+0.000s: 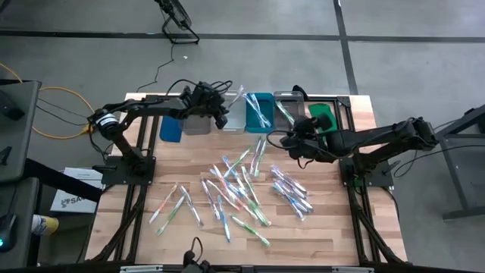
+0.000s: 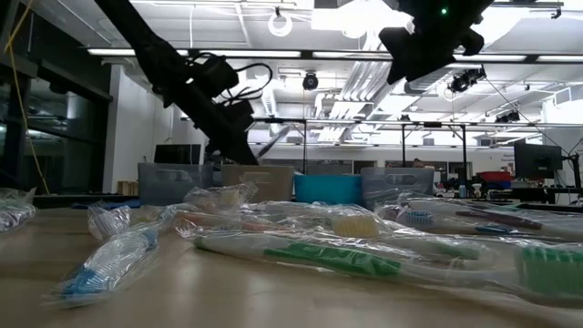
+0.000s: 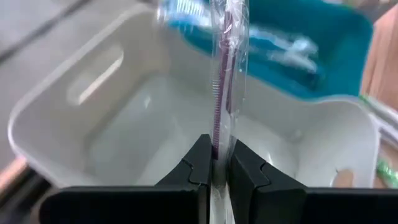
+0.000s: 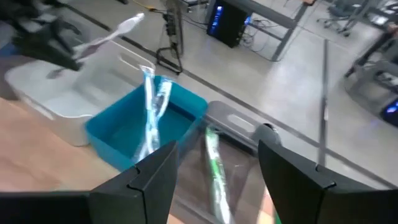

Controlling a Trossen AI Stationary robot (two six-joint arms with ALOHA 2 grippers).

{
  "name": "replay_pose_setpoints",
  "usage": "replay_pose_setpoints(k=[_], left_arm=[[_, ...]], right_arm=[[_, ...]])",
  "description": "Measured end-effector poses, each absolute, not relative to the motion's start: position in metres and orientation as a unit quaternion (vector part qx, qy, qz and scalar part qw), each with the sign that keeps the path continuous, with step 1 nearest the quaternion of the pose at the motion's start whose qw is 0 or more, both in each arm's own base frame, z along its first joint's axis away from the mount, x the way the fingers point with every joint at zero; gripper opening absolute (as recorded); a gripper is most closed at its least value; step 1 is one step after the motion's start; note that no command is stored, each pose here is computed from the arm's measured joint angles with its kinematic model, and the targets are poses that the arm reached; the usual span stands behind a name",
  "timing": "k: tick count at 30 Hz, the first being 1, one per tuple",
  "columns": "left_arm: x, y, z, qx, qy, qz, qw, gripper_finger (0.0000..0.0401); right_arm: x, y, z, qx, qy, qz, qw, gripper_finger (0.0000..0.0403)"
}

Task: Pick & Place Toothbrushes
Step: Put the violet toothbrush into the gray bin

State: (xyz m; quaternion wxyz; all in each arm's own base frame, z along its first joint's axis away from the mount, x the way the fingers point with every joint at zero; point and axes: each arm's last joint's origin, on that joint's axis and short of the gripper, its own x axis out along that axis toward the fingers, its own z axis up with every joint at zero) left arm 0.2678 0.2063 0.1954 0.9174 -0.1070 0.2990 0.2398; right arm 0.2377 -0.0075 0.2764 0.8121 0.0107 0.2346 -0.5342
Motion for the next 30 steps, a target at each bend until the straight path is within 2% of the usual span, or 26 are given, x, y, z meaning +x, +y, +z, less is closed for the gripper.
replay_pose_setpoints(k=[10, 22, 30], left_arm=[[0.265, 0.205, 0.193, -0.135, 0.319, 0.256, 0.903, 0.003], [0.27, 0.205, 0.203, -0.121, 0.33, 0.246, 0.903, 0.0032], [0.268, 0.205, 0.201, -0.122, 0.344, 0.268, 0.891, 0.0033]], right_arm=[[0.233, -0.007, 0.274, 0.002, 0.247, -0.54, 0.804, 0.0215], [0.23, -0.008, 0.272, 0.0, 0.258, -0.545, 0.797, 0.0215], [0.225, -0.008, 0.27, 0.0, 0.265, -0.554, 0.789, 0.0215]])
